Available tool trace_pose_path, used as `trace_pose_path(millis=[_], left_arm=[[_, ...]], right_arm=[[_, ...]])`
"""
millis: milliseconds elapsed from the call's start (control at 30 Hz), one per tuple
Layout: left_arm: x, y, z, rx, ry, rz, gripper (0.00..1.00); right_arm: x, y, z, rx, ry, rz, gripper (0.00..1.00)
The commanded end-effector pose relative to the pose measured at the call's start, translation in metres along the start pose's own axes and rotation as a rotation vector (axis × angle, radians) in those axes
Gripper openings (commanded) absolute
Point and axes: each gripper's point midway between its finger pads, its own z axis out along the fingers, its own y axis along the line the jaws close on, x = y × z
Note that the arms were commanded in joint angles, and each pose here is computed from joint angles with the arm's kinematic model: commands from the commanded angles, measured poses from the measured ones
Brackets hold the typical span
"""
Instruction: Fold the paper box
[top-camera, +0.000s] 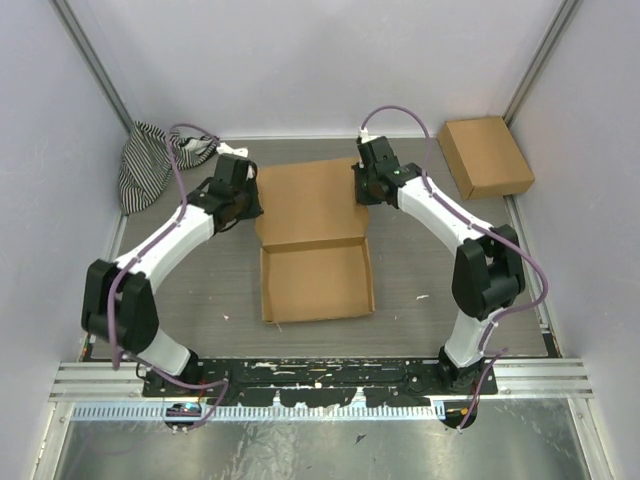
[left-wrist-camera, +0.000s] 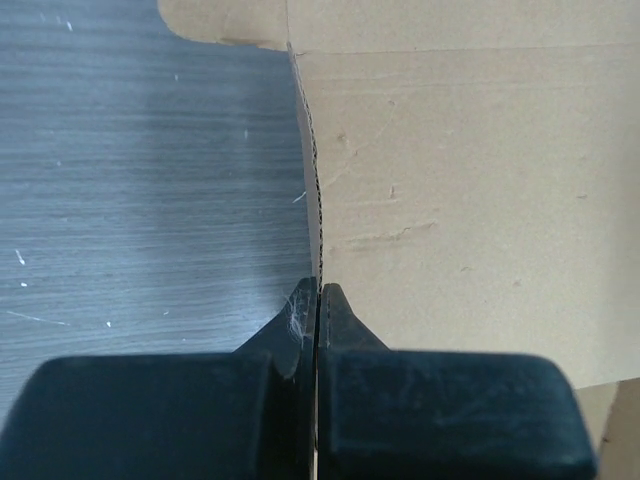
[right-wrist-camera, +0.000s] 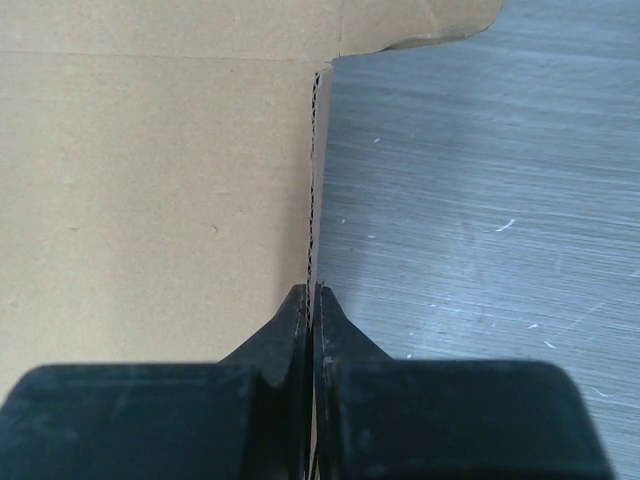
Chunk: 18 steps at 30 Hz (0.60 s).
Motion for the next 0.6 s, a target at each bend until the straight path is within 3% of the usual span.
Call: trace_pose_path(millis=[0,67,133,200,367,567], left_arm=[[-0.044,-0.025,-0.030,0.117,-0.264,-0.003,0.00],[-0.049,-0.025,-0.042,0.147,-0.357,-0.012,0.00],[-0.050,-0.024,-0.049,0.169,-0.427,0.000,0.00],[-0.055,-0.027,-0.067,0.214,-0.538,0.046,0.00],[-0.053,-0.033,-0.101,0.363,-0.839,0.118,0.00],[-0.046,-0.036,-0.109,0.418,-0.909,0.163,0.00]], right_arm=[[-0.044,0.015,-0.030,0.031,-0.266,-0.027,0.05],[-0.044,0.006,-0.032,0.072,-0.312,-0.019,0.14],[-0.045,0.003,-0.034,0.088,-0.328,-0.017,0.35],[-0.046,0.003,-0.038,0.084,-0.330,-0.024,0.46],[-0.044,0.016,-0.050,-0.024,-0.287,-0.066,0.48],[-0.044,0.013,-0.067,-0.030,-0.276,-0.095,0.48]])
